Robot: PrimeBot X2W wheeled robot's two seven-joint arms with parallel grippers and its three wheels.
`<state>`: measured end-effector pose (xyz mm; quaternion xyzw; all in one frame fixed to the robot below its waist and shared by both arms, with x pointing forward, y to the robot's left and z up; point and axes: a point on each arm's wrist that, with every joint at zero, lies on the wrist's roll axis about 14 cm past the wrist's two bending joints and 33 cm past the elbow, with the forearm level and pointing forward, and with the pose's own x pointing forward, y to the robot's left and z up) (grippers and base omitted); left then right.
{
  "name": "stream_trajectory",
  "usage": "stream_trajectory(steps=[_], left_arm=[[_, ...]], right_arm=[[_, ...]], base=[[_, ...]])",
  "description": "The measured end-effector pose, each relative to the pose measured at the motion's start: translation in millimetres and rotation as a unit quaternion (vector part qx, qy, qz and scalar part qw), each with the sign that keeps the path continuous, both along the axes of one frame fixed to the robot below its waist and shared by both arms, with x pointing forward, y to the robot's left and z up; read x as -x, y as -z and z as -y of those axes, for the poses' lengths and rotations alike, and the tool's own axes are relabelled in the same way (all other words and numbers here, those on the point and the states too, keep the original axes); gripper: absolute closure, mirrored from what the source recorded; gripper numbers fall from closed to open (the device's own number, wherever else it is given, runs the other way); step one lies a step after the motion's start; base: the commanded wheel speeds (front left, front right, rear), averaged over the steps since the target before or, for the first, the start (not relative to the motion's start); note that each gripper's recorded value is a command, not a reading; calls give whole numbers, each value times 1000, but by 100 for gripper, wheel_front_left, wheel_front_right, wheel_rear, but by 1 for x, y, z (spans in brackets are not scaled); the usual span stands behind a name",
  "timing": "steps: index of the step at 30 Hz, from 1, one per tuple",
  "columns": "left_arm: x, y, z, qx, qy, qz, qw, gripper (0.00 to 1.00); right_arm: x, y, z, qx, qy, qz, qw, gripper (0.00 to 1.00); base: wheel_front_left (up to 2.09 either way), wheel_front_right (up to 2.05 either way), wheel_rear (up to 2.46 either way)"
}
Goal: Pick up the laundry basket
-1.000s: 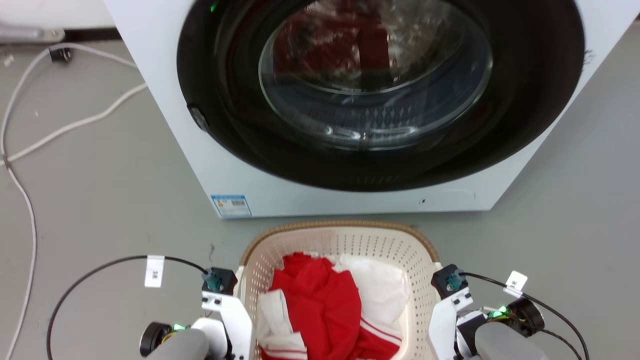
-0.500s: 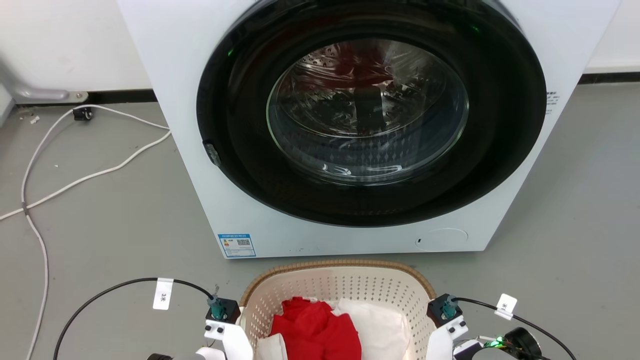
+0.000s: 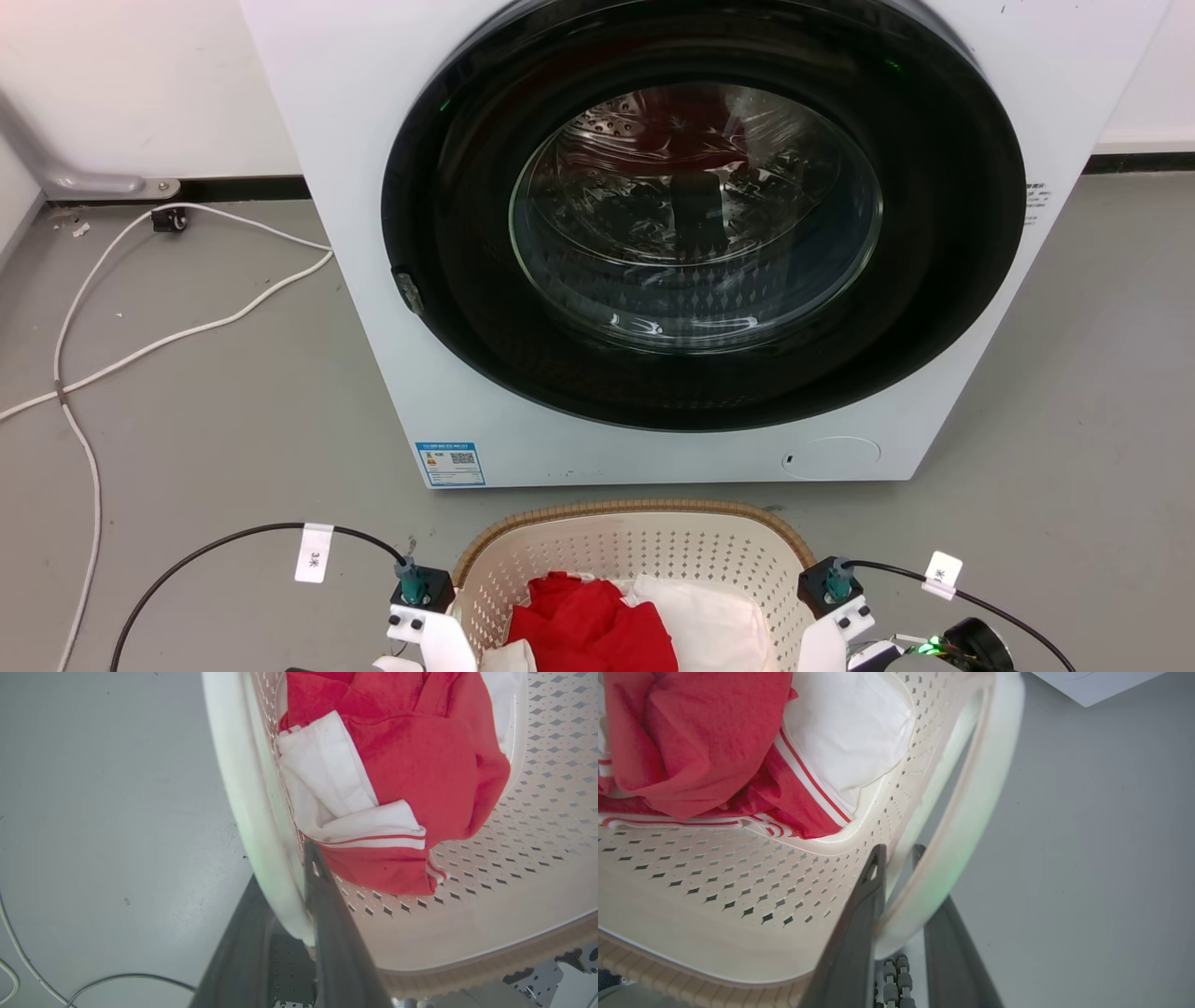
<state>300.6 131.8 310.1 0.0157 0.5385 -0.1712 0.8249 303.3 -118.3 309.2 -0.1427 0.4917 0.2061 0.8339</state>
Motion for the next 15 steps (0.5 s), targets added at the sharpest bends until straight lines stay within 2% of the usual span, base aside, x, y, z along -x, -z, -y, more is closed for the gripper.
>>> stream_trajectory(steps=[15], left_arm=[[2, 2, 0, 1, -1, -3, 1000, 100]], right_arm=[[4, 3, 0, -2, 0, -10, 1000, 100]], base=[[0, 0, 0]])
